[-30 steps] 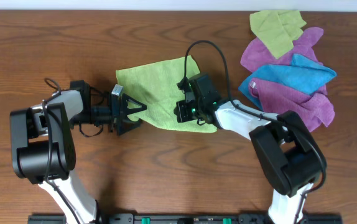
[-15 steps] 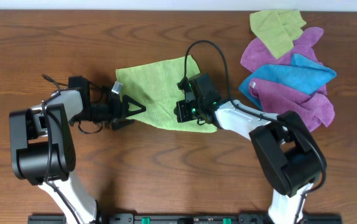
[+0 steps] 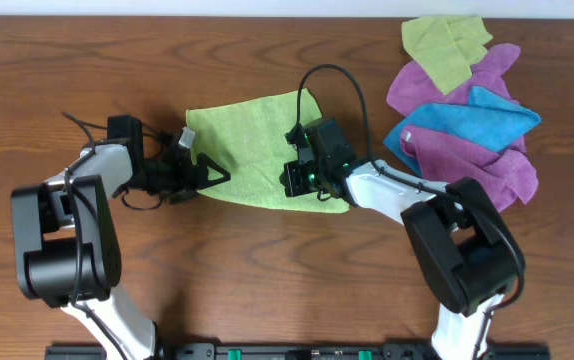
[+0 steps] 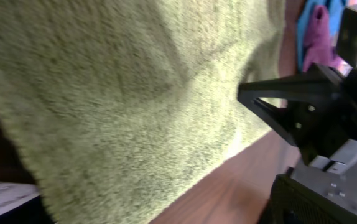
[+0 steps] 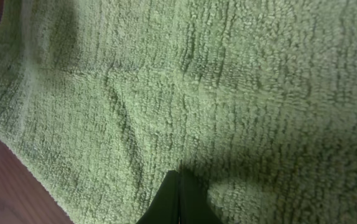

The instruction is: Fold the cloth

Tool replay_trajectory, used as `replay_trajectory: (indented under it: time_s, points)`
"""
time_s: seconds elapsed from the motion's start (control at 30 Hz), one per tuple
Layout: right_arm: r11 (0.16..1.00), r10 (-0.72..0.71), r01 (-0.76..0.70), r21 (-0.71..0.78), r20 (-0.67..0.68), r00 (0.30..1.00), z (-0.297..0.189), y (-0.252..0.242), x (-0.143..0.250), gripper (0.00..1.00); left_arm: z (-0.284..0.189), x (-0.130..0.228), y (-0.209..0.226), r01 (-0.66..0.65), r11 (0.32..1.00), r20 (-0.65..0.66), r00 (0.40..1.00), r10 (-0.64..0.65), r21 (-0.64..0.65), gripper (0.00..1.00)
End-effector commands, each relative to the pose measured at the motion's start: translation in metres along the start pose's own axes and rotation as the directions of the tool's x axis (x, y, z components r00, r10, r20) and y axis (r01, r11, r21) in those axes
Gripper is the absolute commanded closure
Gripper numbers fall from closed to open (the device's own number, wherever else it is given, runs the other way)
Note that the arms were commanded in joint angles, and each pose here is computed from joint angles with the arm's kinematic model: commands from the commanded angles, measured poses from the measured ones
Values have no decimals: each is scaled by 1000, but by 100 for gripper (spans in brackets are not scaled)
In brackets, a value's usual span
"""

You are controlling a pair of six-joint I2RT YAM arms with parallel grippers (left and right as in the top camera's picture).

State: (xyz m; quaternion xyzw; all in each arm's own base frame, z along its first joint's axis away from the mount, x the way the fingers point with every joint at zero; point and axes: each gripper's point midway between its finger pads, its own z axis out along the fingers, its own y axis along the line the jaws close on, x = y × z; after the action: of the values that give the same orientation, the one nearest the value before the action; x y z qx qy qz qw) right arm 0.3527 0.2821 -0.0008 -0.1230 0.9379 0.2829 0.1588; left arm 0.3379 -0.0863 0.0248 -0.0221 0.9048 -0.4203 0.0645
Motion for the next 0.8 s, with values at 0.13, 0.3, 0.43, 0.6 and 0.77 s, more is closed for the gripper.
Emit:
replay_trajectory:
  time_s: [0.13, 0.3, 0.43, 0.6, 0.77]
  points:
    - [998, 43, -41, 44, -47, 998, 4, -20, 13, 99, -2, -6, 58, 1, 958, 9, 1000, 1, -287, 8]
    - [998, 45, -43, 50, -58, 997, 3, -24, 15, 99, -1, -30, 53, 14, 964, 98, 995, 13, -266, 2]
    - [998, 40, -37, 48, -62, 997, 3, -23, 16, 98, 10, -28, 38, -12, 975, 78, 996, 30, -220, 2]
    - [998, 39, -36, 47, -58, 998, 3, -23, 14, 99, 30, -19, 20, -64, 976, 22, 997, 70, -207, 2]
    - [998, 37, -35, 45, -55, 998, 3, -22, 12, 99, 51, -8, 6, -114, 973, -37, 993, 108, -200, 2]
